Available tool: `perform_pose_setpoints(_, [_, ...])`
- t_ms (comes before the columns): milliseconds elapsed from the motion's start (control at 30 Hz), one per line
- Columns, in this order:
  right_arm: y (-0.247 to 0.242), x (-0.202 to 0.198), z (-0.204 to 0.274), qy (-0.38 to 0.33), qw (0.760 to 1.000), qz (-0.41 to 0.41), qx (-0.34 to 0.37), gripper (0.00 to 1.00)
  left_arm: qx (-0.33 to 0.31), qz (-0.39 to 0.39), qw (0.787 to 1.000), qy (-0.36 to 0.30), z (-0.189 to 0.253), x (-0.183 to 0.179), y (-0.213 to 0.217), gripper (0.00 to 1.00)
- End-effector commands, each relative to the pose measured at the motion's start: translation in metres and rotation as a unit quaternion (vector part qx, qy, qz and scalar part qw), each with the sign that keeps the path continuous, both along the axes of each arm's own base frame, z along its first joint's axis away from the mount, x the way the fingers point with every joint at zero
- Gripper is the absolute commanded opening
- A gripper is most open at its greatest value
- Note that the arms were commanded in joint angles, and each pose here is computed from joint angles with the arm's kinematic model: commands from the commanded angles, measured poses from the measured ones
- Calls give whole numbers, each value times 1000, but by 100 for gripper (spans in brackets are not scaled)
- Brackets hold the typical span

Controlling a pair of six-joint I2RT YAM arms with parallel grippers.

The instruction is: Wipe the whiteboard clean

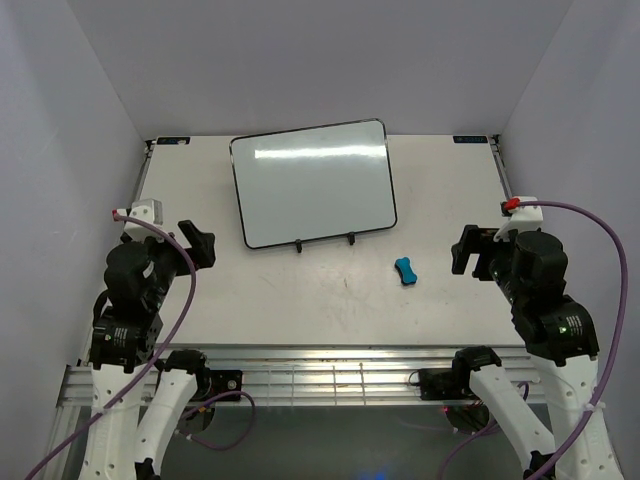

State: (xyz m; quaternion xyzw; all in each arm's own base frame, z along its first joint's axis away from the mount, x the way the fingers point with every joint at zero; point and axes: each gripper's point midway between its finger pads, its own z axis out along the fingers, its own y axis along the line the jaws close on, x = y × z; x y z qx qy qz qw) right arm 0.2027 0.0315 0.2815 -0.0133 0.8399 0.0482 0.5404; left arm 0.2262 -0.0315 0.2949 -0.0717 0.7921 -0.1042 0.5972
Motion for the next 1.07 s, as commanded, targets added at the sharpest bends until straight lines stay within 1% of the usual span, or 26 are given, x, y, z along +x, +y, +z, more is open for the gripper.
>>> perform_pose_setpoints(0, [-9, -1, 3, -12, 1000, -17, -14, 90, 5, 10, 1000, 0, 2, 0, 3, 98])
perform_pose_setpoints(267, [-11, -1, 2, -12, 1000, -23, -16, 90, -3, 35, 999, -17, 14, -4, 10, 98])
perform_pose_setpoints(500, [-12, -2, -1, -12, 999, -24, -19, 90, -11, 66, 998, -11, 8, -1, 18, 98])
perform_pose_setpoints(1033, [-12, -1, -1, -8, 999, -25, -21, 90, -3, 59, 998, -12, 5, -2, 16, 98])
